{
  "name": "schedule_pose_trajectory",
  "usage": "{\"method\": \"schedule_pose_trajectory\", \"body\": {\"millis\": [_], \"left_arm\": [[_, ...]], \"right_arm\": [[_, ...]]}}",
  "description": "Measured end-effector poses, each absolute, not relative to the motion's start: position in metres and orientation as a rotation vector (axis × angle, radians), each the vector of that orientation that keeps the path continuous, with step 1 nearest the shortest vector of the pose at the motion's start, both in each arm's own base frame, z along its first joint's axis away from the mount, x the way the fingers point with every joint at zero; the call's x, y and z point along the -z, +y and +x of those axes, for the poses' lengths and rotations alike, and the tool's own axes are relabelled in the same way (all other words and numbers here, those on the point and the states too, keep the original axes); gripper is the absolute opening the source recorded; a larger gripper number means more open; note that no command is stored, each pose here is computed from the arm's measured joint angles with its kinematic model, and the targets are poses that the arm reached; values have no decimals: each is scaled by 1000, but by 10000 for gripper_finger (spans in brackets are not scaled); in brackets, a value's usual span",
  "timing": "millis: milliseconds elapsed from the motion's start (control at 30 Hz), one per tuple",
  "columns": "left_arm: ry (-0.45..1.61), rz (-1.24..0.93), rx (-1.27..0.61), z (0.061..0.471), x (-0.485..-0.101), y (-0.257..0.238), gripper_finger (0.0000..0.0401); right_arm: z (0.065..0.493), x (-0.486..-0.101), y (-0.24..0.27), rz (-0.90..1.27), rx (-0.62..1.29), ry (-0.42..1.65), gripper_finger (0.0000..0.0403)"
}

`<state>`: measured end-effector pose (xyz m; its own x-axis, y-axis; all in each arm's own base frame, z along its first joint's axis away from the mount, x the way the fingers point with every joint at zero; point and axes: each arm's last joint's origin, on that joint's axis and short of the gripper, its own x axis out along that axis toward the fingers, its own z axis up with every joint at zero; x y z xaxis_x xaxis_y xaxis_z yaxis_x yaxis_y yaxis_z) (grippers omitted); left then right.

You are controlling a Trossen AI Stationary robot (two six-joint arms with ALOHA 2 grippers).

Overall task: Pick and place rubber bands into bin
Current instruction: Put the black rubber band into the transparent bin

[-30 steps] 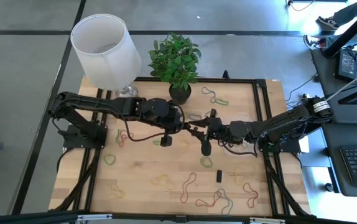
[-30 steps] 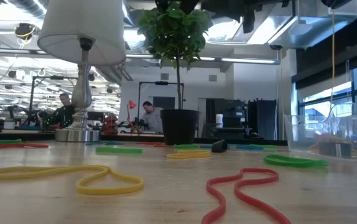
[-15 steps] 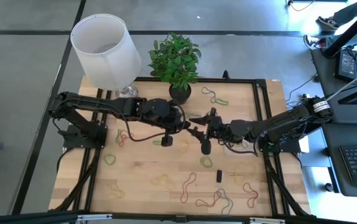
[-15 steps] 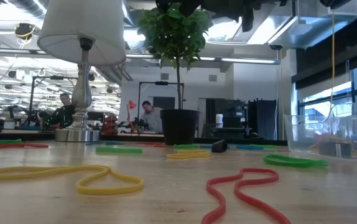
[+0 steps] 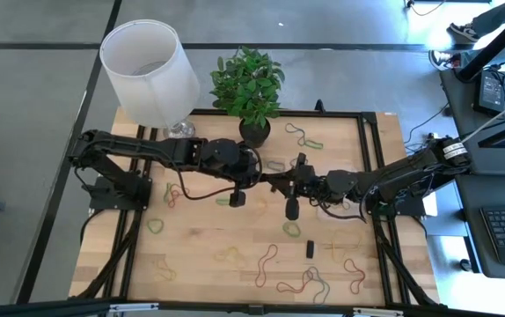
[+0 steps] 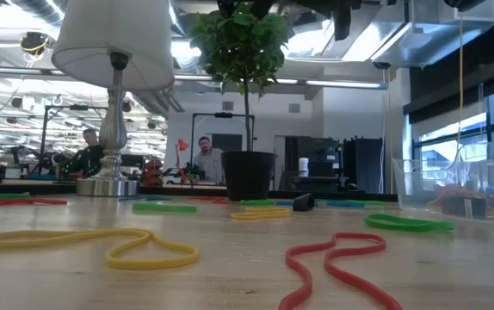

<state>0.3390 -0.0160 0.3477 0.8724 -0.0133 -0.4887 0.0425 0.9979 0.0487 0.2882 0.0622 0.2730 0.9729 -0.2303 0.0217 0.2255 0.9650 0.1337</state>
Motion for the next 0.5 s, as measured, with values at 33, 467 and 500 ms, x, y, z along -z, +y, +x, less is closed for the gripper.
{"method": "schedule_pose_trajectory", "body": {"millis": [33,467,500], "left_arm": [[511,59,28,339,-348,-16,3],[520,25,-1,338,-347,-16,84],[526,28,-5,338,-346,-16,95]], "right_arm": [[288,-273,62,131,231,-38,21],[288,-273,62,123,237,-33,8],[288,-272,62,113,238,-31,8]]}}
